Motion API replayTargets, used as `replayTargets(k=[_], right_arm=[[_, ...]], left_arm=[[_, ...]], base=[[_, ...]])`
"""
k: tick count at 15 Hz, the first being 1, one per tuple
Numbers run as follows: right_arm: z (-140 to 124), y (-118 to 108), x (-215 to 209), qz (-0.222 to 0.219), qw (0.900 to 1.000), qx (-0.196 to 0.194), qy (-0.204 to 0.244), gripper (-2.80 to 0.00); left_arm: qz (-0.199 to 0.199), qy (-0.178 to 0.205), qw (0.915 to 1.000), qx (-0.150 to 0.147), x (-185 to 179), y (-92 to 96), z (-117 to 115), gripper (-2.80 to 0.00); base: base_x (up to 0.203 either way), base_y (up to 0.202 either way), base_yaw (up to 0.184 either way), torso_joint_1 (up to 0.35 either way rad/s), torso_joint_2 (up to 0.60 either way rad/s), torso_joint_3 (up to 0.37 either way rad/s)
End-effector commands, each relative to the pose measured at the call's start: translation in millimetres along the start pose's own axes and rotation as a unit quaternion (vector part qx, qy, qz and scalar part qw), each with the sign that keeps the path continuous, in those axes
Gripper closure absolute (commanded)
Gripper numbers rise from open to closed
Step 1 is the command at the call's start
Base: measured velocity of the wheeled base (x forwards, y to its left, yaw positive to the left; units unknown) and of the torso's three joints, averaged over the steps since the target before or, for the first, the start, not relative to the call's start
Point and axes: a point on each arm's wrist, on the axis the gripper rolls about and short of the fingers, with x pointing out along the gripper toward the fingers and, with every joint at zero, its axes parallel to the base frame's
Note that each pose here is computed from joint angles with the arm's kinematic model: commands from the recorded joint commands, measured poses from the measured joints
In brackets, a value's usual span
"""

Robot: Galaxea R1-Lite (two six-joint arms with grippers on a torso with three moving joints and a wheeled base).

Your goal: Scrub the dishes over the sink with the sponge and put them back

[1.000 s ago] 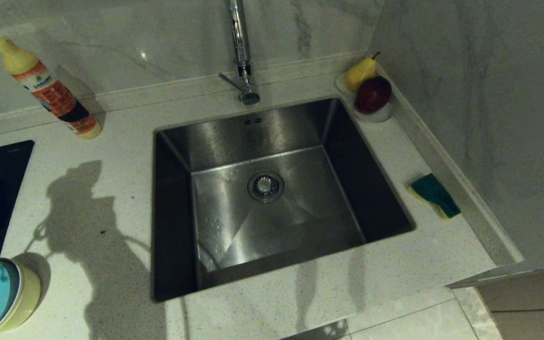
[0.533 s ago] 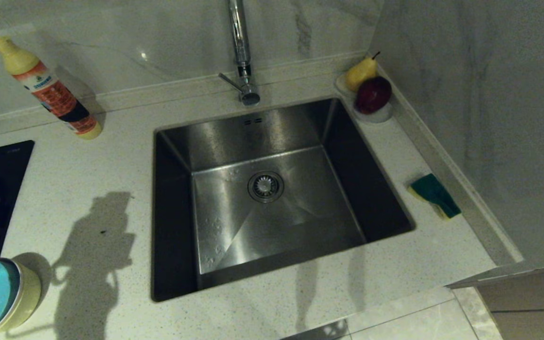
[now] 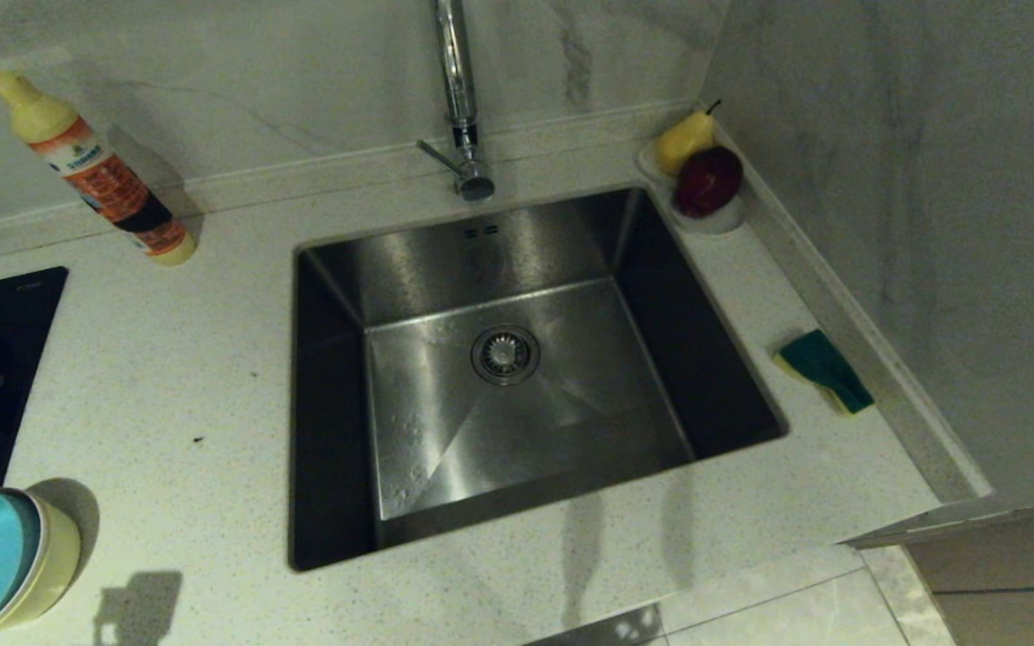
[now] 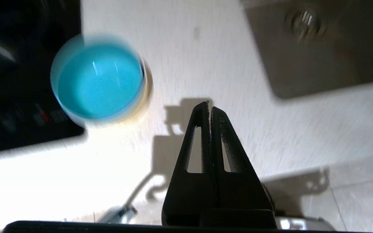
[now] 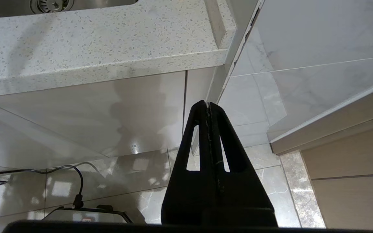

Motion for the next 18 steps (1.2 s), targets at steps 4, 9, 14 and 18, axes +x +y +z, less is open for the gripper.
replayTargets(k=[4, 9, 14, 18], right_arm=[[0, 0, 0, 0.001, 1.0, 0.0, 0.0, 0.0], [0, 0, 0, 0.0, 1.0, 0.0, 0.0, 0.0], [0, 0, 0, 0.0, 1.0, 0.0, 0.0, 0.0], [0, 0, 0, 0.001, 1.0, 0.0, 0.0, 0.0]], left_arm=[[-0.003, 0.027, 0.9995, -0.019, 14, -2.9, -52, 0.0], [-0.012, 0.017, 0.9996, -0.018, 17, -3.7, -56, 0.0], [-0.013, 0.015, 0.9992, -0.035, 17, -3.7, -56, 0.0], [-0.013, 0.015, 0.9992, -0.035, 17, -3.7, -56, 0.0]], base=[[0.0, 0.0, 0.0, 0.0, 0.0, 0.0], [0.0, 0.0, 0.0, 0.0, 0.0, 0.0], [0.0, 0.0, 0.0, 0.0, 0.0, 0.0], [0.0, 0.0, 0.0, 0.0, 0.0, 0.0]])
